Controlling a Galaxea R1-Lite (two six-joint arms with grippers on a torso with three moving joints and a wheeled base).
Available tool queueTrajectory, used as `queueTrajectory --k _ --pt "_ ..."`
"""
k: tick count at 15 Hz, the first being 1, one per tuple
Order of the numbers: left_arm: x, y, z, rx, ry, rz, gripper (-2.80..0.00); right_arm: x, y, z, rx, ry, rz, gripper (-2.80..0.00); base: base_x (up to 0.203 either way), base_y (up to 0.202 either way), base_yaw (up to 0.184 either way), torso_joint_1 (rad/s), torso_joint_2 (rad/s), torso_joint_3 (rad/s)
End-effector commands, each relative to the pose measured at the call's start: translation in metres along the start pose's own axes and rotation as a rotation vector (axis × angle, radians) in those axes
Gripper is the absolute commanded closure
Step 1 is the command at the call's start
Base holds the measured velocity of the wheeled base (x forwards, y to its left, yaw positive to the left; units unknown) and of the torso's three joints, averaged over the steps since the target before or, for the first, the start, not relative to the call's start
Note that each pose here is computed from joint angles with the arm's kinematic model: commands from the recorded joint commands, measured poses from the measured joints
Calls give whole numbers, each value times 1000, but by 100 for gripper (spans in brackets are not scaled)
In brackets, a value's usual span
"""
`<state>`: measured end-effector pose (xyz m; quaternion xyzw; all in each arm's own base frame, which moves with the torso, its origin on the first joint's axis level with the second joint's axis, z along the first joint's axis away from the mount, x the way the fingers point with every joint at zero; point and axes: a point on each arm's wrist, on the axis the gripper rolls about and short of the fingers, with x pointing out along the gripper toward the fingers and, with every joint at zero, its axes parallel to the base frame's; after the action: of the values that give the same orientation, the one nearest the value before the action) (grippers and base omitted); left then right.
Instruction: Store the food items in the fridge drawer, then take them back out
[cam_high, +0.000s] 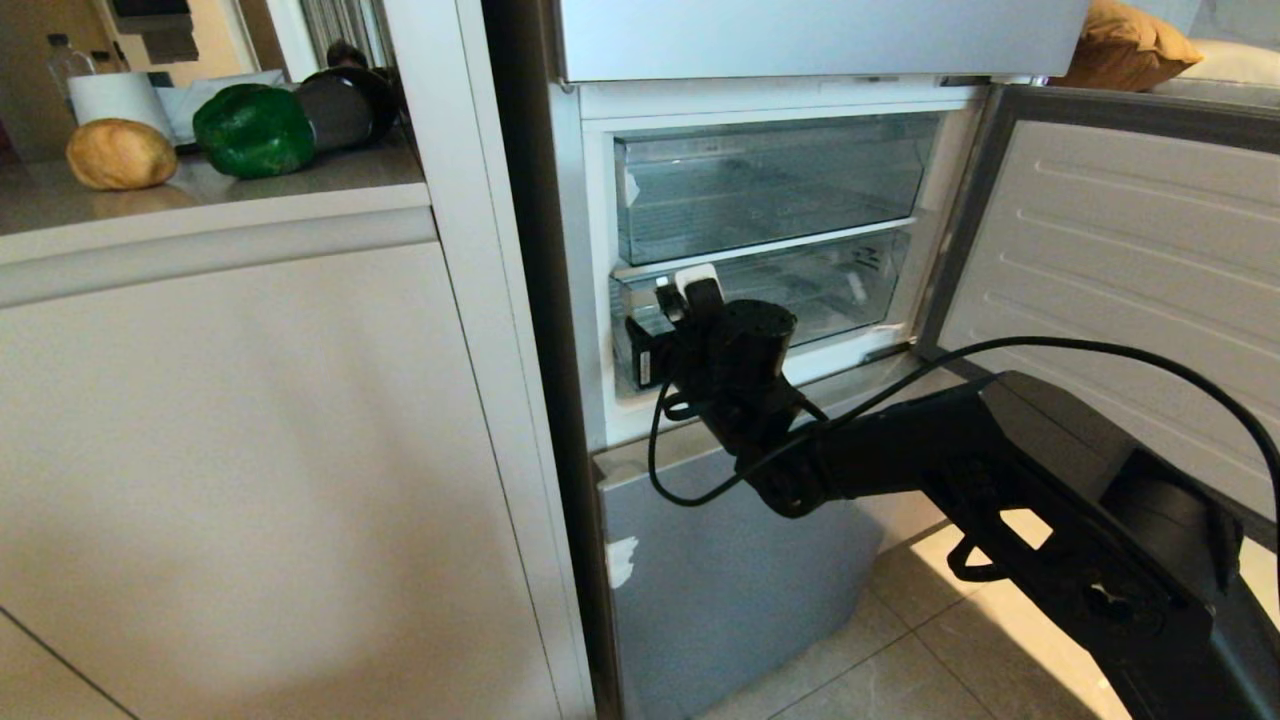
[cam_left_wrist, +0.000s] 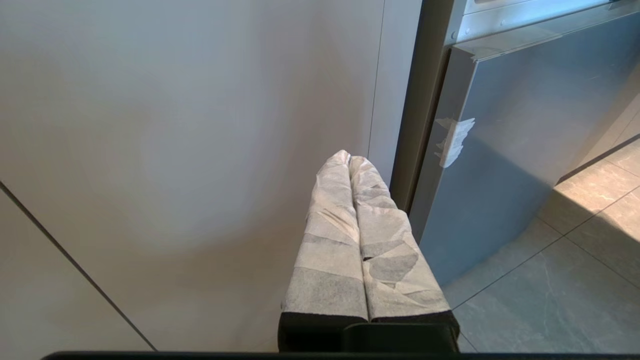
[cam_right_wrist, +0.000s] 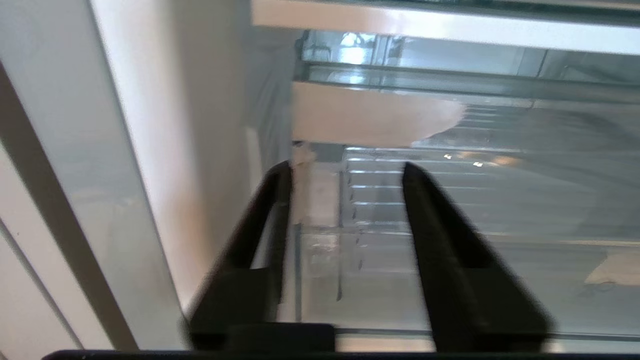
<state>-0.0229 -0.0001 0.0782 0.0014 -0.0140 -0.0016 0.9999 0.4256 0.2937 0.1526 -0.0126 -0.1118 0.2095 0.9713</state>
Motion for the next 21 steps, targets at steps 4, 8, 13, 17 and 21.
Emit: queueTrajectory --k 4,8,13,17,21 --pt "1 0 -3 0 10 0 0 2 7 -2 1 -3 8 0 0 0 0 0 0 0" --pt "1 0 -3 0 10 1 0 2 7 -2 -7 -3 6 0 0 0 0 0 0 0" --pt "1 0 -3 0 10 1 0 -5 12 10 -20 -4 2 0 0 0 0 0 0 0" --pt "1 0 -3 0 10 0 0 -19 20 14 -26 35 -3 0 0 0 0 0 0 0" --pt "1 0 -3 0 10 0 0 -37 30 20 -26 57 -8 0 0 0 0 0 0 0"
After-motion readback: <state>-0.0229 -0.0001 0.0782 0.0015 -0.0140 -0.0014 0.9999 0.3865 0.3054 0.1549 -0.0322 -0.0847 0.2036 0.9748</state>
